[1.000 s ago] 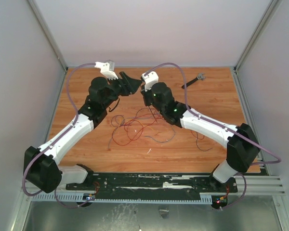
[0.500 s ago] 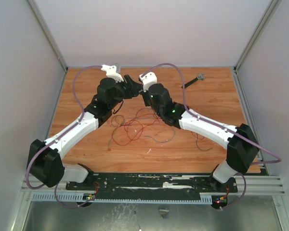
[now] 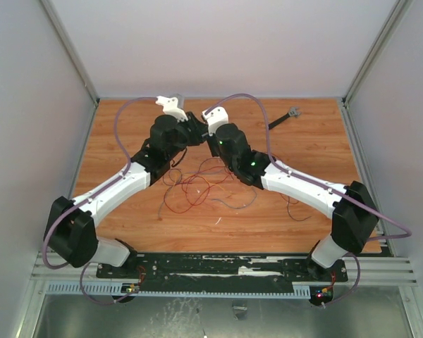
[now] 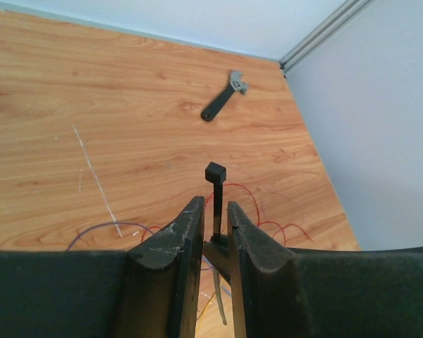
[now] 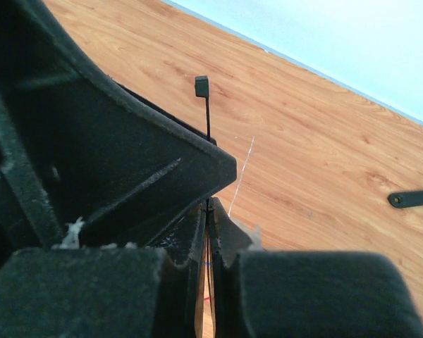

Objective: Zip-tie the wires
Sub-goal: Pick up the ribbon from the center of the board.

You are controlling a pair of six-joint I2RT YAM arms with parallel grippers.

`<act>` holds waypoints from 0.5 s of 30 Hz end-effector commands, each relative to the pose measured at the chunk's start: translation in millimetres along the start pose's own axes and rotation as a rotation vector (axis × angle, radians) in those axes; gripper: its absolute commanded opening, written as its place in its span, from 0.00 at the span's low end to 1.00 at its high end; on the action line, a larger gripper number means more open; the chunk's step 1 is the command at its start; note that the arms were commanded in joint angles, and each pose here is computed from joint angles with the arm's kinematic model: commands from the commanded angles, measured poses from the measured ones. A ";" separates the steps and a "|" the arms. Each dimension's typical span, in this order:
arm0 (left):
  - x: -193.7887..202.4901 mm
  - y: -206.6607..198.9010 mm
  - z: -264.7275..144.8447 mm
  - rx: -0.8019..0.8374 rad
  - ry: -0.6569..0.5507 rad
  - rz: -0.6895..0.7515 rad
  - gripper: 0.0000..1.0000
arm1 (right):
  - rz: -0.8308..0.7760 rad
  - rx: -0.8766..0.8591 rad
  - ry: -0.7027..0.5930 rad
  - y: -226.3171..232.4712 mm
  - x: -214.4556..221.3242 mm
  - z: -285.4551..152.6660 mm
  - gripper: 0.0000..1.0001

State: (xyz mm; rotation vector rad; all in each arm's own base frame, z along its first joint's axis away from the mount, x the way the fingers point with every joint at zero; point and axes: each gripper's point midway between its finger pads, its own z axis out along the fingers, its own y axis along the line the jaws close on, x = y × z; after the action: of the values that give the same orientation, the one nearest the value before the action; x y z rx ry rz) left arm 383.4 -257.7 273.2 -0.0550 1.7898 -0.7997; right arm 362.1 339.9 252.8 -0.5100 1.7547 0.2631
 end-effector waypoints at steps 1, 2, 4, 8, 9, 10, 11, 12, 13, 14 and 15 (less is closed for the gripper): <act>-14.6 -13.5 6.4 0.024 -0.055 0.004 0.23 | -0.003 0.017 -0.019 2.2 -11.8 1.2 0.00; -15.3 -14.1 6.6 0.026 -0.057 0.003 0.21 | -0.005 0.019 -0.018 2.4 -11.9 1.3 0.00; -15.3 -15.4 7.3 0.029 -0.058 0.003 0.17 | -0.009 0.023 -0.012 2.2 -9.8 2.2 0.00; -15.4 -15.3 8.2 0.025 -0.059 0.004 0.09 | -0.012 0.020 -0.008 3.8 -8.6 2.3 0.00; -14.7 -14.4 8.7 0.022 -0.058 0.005 0.07 | -0.010 0.021 -0.008 3.4 -8.3 2.3 0.00; -14.8 -14.0 8.6 0.020 -0.059 0.005 0.05 | -0.009 0.021 -0.008 3.2 -8.2 1.9 0.00; -14.8 -13.3 8.6 0.018 -0.060 0.006 0.02 | -0.008 0.025 -0.008 2.4 -8.3 1.5 0.00; -14.2 -13.1 8.4 0.018 -0.060 0.006 0.00 | -0.007 0.025 -0.007 2.2 -7.9 0.7 0.00; -14.5 -13.1 8.4 0.019 -0.062 0.006 0.00 | -0.006 0.022 -0.007 2.5 -8.0 -0.3 0.00; -14.4 -13.1 8.5 0.019 -0.062 0.007 0.00 | -0.004 0.019 -0.009 2.5 -8.6 -1.6 0.01; -15.0 -13.5 8.3 0.022 -0.065 0.009 0.00 | -0.001 0.013 -0.012 3.0 -8.8 -3.1 0.04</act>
State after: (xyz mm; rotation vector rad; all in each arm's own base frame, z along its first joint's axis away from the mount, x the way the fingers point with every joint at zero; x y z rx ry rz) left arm 386.5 -261.7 264.5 -0.0588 1.8037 -0.7849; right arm 362.4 339.3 246.5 -0.5135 1.7687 0.2363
